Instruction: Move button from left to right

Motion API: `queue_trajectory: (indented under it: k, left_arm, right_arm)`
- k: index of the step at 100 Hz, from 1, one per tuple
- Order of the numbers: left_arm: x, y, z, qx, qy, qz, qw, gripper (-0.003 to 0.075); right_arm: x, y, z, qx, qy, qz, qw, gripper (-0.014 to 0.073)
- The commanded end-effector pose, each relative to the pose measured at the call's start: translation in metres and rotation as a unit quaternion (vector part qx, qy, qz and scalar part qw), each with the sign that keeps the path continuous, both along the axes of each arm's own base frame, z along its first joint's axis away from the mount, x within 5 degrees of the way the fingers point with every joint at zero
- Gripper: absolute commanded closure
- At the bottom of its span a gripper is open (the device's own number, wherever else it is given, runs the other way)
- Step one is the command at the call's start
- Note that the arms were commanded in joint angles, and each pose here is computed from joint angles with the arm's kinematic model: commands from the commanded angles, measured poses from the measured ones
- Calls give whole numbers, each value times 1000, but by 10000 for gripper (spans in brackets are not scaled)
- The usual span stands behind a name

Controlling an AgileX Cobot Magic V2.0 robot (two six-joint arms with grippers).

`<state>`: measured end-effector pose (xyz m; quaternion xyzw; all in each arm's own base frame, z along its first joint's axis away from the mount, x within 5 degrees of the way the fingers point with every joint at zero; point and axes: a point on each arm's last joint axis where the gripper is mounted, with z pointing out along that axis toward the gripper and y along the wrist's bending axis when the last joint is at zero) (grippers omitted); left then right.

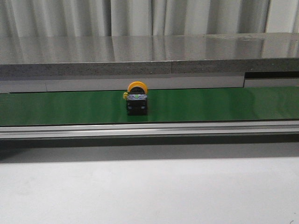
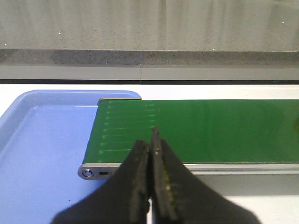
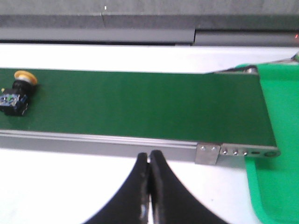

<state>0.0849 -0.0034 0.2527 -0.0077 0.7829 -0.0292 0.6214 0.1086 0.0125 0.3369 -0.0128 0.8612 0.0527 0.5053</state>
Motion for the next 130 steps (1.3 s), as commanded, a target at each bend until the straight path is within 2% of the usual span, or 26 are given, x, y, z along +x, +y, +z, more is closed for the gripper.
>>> queue_trajectory:
  k: [1,25,48,55,62,79,88,108,130]
  left_arm:
    - [2,1,15,-6,-44,6,999,741]
    - [2,1,15,-6,-44,6,999,741]
    - [2,1,15,-6,-44,6,999,741]
    - [2,1,15,-6,-44,6,999,741]
    - [2,1,15,-6,-44,6,999,741]
    - [2,1,15,-6,-44,6,999,741]
    - [2,1,15,-6,-44,6,999,741]
    - [2,1,15,-6,-44,6,999,741]
    - [2,1,15,-6,-44,6,999,741]
  right_arm:
    - [18,3,14,7,1,1,1000,663]
    - [48,6,-2,7,61,1,998,663]
    - [54,8,-7,18,78,2,997,644]
    - [54,9,-7,19,78,2,997,579]
    - [54,9,-8,19,80,2,997,470]
    - [54,9,-7,19,78,2,997,106]
    - [55,9,-5,23,66,2,998,-7]
    - [63,12,-3,51,40,1,998,-31]
    - [91,15,-2,30,62,16,997,-31]
